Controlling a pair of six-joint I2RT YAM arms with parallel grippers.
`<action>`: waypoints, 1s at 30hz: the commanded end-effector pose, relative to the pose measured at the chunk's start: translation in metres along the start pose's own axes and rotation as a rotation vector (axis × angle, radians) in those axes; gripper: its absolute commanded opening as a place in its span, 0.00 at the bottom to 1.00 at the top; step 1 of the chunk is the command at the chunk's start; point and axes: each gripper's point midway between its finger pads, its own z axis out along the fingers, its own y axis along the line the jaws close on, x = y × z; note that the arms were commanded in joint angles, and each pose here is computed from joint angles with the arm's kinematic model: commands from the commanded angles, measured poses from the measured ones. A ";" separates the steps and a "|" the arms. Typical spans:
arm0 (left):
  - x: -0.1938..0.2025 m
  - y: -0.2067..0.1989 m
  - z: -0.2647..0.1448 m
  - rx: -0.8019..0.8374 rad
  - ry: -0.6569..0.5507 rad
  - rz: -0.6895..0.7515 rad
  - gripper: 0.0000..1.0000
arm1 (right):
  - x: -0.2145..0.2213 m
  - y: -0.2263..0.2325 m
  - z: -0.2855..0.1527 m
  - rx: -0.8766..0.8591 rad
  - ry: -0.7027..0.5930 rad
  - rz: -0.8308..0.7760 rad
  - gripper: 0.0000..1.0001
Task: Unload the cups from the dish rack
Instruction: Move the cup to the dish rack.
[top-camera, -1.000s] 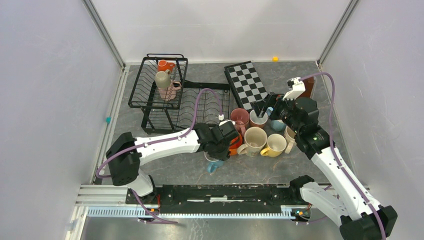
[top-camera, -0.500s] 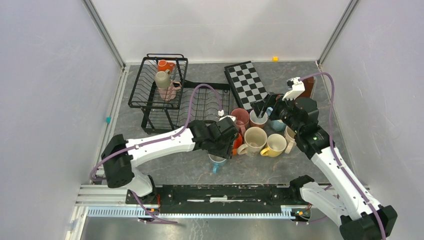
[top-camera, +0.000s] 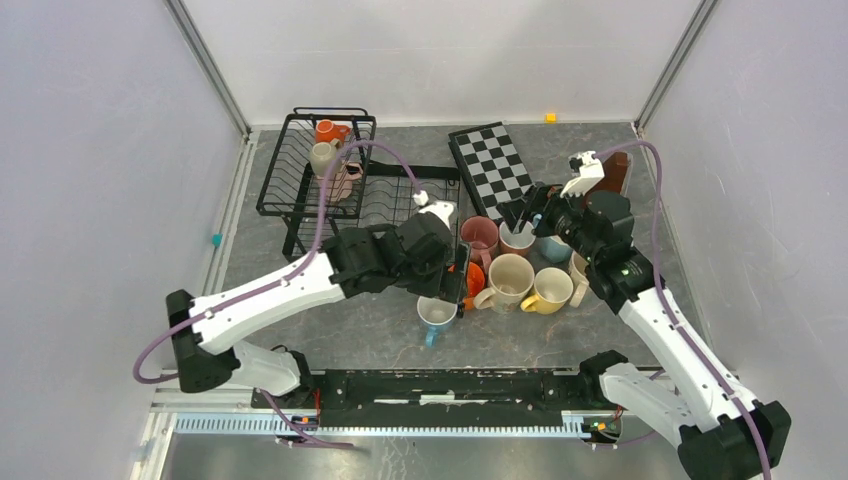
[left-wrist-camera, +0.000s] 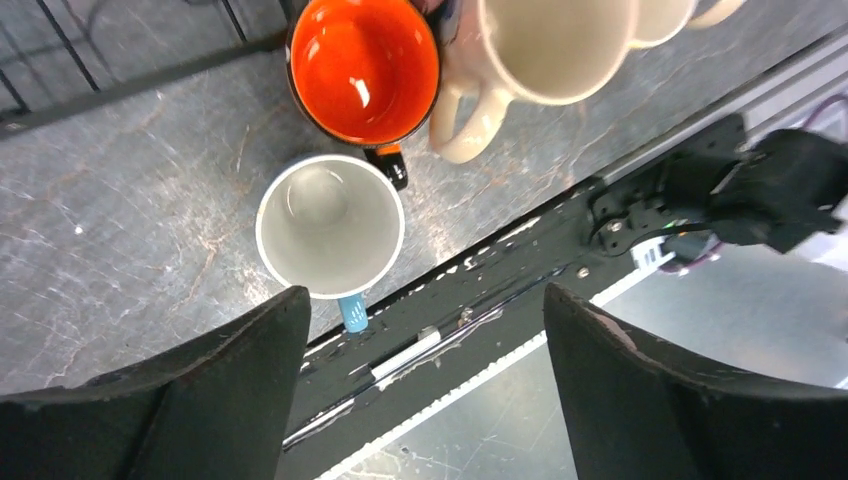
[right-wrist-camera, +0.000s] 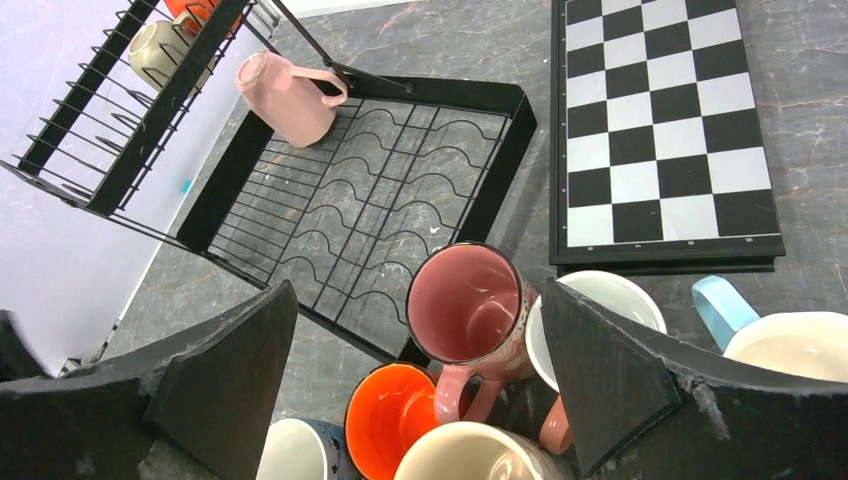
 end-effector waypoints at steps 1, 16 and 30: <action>-0.041 0.003 -0.052 -0.010 -0.167 0.031 0.96 | -0.012 0.014 0.007 -0.069 -0.039 -0.010 0.98; -0.154 0.148 -0.158 -0.321 -0.561 -0.285 1.00 | -0.001 0.045 0.038 -0.137 0.044 -0.055 0.98; -0.183 0.290 -0.185 -0.434 -0.764 -0.654 1.00 | 0.011 0.046 0.044 -0.151 0.087 -0.083 0.98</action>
